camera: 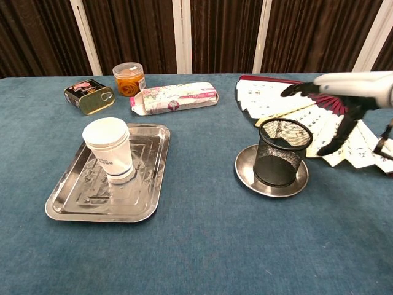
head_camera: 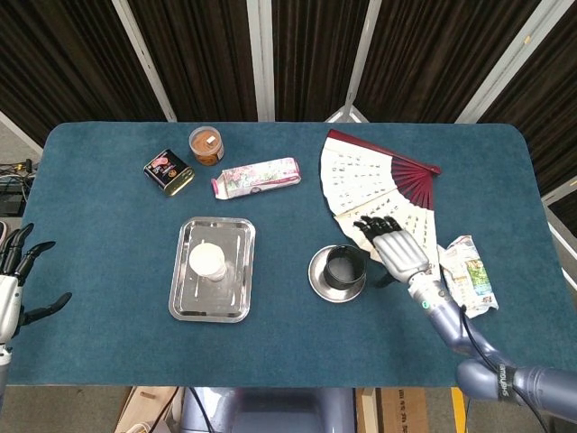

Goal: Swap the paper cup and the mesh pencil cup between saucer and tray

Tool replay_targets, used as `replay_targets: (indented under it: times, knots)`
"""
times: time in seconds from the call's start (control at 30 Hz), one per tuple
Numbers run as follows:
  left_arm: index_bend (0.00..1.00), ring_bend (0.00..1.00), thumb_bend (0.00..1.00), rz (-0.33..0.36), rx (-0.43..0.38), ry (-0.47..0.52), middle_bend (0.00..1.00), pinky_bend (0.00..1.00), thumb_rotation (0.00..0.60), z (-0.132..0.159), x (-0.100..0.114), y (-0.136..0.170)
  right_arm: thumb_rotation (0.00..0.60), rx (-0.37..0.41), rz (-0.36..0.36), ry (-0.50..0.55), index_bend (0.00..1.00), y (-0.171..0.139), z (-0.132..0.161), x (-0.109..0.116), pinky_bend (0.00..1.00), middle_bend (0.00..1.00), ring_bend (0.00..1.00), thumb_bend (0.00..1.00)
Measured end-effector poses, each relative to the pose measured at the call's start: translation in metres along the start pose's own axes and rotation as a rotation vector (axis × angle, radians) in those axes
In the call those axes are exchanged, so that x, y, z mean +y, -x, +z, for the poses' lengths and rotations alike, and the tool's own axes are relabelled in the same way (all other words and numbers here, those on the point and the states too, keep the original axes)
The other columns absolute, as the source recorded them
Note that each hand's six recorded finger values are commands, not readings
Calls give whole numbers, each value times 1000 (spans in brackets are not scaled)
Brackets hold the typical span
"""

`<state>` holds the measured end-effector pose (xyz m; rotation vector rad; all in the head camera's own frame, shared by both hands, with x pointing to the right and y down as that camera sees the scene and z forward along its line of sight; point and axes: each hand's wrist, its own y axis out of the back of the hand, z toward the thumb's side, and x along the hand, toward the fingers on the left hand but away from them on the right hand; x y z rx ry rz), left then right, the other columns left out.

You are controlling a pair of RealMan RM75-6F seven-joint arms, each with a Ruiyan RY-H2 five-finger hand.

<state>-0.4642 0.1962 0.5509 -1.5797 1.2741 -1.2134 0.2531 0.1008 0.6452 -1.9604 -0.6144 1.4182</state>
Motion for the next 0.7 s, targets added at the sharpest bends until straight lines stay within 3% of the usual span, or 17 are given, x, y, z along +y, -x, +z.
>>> replay_targets:
  times: [0.23, 0.3, 0.4, 0.5, 0.7]
  knots:
    - [200, 0, 120, -66, 41, -28, 0, 137, 600, 0, 0, 7, 600, -235, -224, -44, 0, -71, -68, 17, 0, 0, 0, 0]
    - [198, 0, 121, -81, 44, -44, 0, 137, 600, 3, -1, 11, 600, -335, -287, -49, 0, -107, -96, 9, 0, 0, 0, 0]
    - [198, 0, 120, -106, 38, -62, 0, 137, 600, 8, -5, 17, 600, -458, -319, -76, 0, -156, -130, -12, 0, 0, 0, 0]
    - [198, 0, 120, -107, 20, -69, 0, 137, 600, 14, -7, 22, 600, -506, -330, -121, 0, -177, -146, -26, 0, 0, 0, 0]
    - [191, 0, 120, -123, 16, -72, 0, 144, 600, 16, -12, 27, 600, -492, -380, -177, 0, -184, -148, -29, 0, 0, 0, 0]
